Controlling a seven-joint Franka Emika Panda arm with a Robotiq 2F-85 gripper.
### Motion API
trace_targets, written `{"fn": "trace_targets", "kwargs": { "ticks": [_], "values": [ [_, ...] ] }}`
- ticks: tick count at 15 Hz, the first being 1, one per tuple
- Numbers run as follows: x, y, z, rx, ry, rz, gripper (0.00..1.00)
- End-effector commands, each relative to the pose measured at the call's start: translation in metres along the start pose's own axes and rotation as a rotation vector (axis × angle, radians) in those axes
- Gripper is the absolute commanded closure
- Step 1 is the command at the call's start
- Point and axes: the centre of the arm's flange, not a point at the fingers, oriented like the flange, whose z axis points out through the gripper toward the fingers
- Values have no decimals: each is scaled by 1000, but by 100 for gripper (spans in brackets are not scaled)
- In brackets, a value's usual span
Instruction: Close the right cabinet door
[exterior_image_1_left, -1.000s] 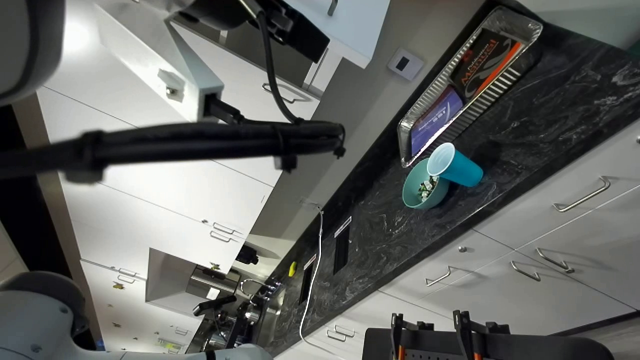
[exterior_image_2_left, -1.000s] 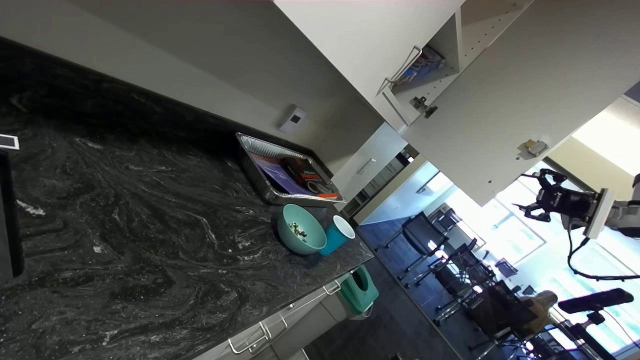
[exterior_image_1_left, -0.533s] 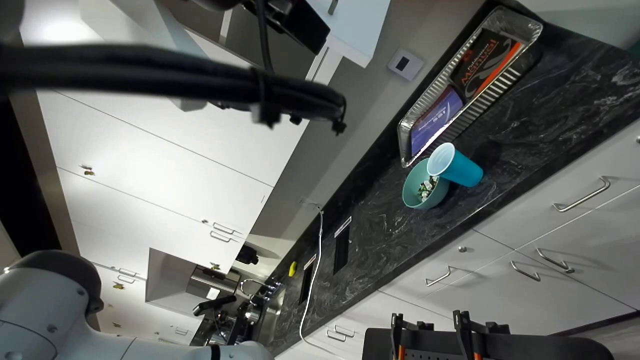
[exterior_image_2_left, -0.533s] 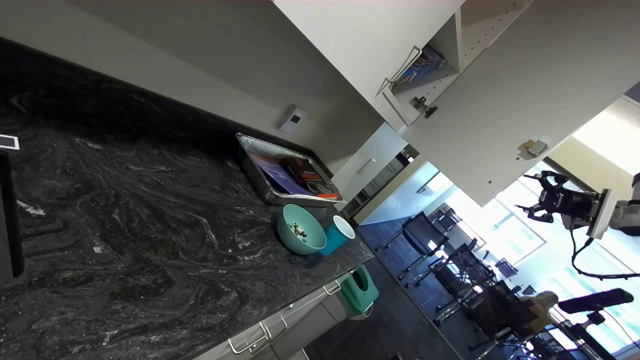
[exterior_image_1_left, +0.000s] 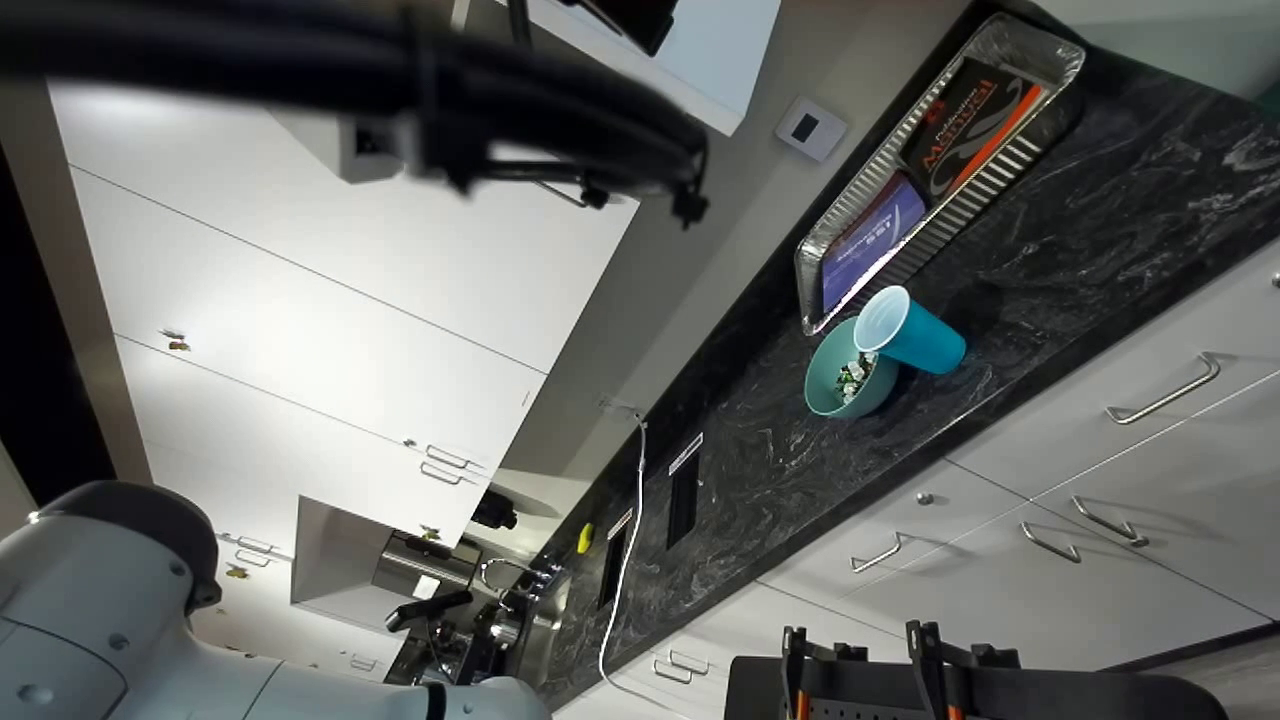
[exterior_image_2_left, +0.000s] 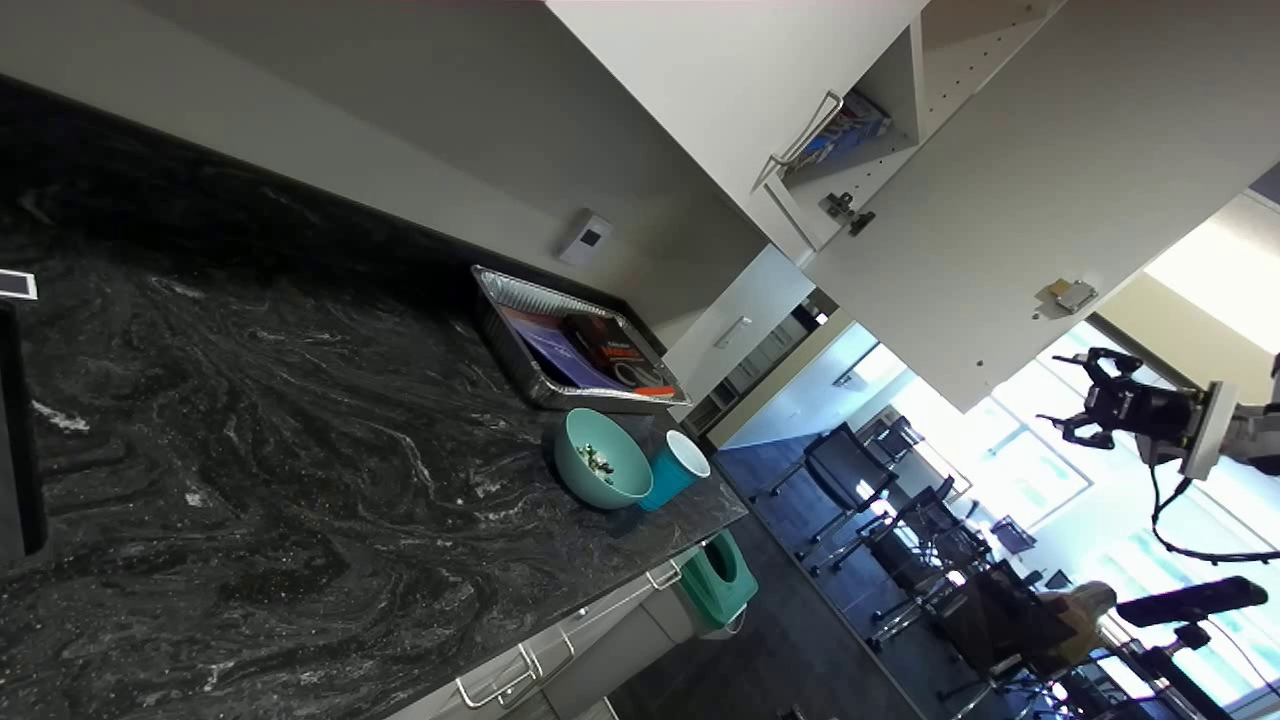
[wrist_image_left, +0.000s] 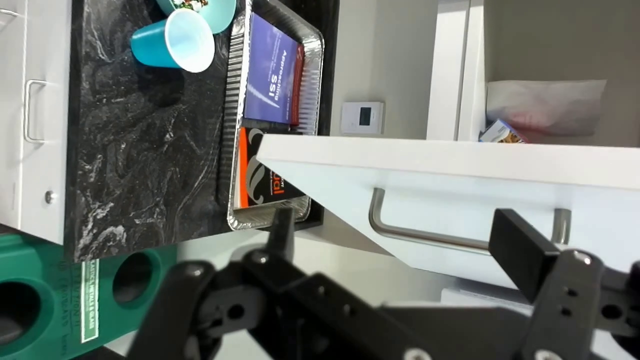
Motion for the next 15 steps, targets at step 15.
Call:
{"fn": "trace_targets", "kwargs": {
  "ticks": [15],
  "values": [
    [7,-2,8,14,12,3,0]
  ]
}}
